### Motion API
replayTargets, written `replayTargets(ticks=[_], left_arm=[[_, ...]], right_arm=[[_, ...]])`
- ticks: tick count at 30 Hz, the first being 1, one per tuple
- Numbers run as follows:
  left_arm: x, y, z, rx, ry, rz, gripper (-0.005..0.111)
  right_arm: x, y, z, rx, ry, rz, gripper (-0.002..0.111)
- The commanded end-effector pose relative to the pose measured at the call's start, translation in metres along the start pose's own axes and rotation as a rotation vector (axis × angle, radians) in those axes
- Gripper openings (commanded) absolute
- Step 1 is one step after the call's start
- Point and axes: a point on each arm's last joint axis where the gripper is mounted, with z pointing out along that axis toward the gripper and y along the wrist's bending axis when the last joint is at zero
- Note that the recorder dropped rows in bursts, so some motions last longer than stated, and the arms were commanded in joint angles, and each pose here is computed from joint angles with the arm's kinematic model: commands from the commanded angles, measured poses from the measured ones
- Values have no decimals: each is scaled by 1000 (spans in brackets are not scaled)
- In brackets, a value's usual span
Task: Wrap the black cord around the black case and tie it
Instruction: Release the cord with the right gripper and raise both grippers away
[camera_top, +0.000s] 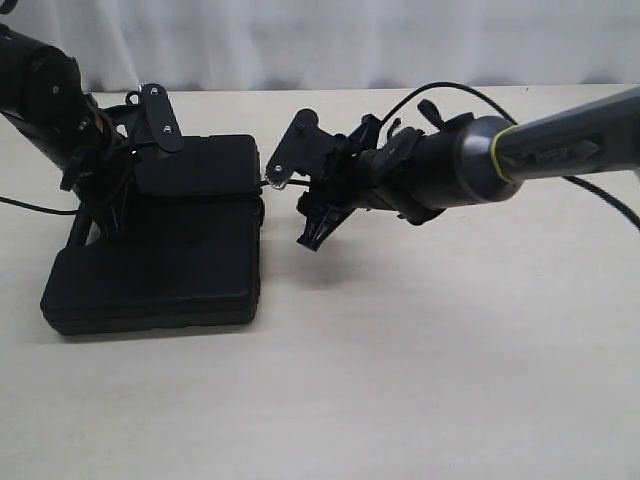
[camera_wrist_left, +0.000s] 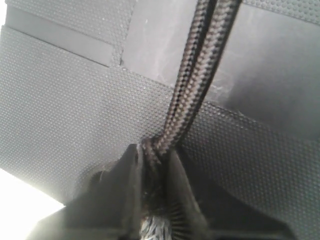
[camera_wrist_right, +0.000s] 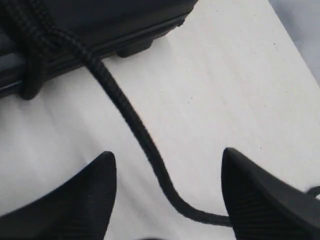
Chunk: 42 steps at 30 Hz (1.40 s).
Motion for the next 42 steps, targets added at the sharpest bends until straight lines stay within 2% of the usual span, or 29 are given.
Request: replayTargets(ticks=[1,3,4,6,7,13,17,21,25,30,35,42], left_arm=[[4,-4,4,35,25,-13,15],[4,-4,4,35,25,-13,15],[4,-4,4,35,25,-13,15],[4,-4,4,35,25,-13,15],[4,-4,4,35,25,-13,15],[4,-4,4,35,25,-13,15],[4,-4,4,35,25,-13,15],[3,-3,4,25,16,-13,16],[5,-4,4,30,29,-4,26],[5,-4,4,29,28,-4,28],[4,-3,4,26,25,-4,43],[5,-3,0,19,26,1,45]], right_arm=[[0,-1,22,46,7,1,55],[4,0,27,65,21,-11,44],[5,-1,27,81,24,-12,29],[6,-1,27,88,30,-13,8],[6,-1,27,88,30,-13,4],[14,4,26,82,54,-29,4],[27,-2,16,197,111,-59,4],[34,-1,12,203,165,-74,4],[34,0,11,188,167,-61,4],[34,1,12,179,165,-56,4],[33,0,10,180,162,-55,4],[24,-8,0,202,140,-14,4]])
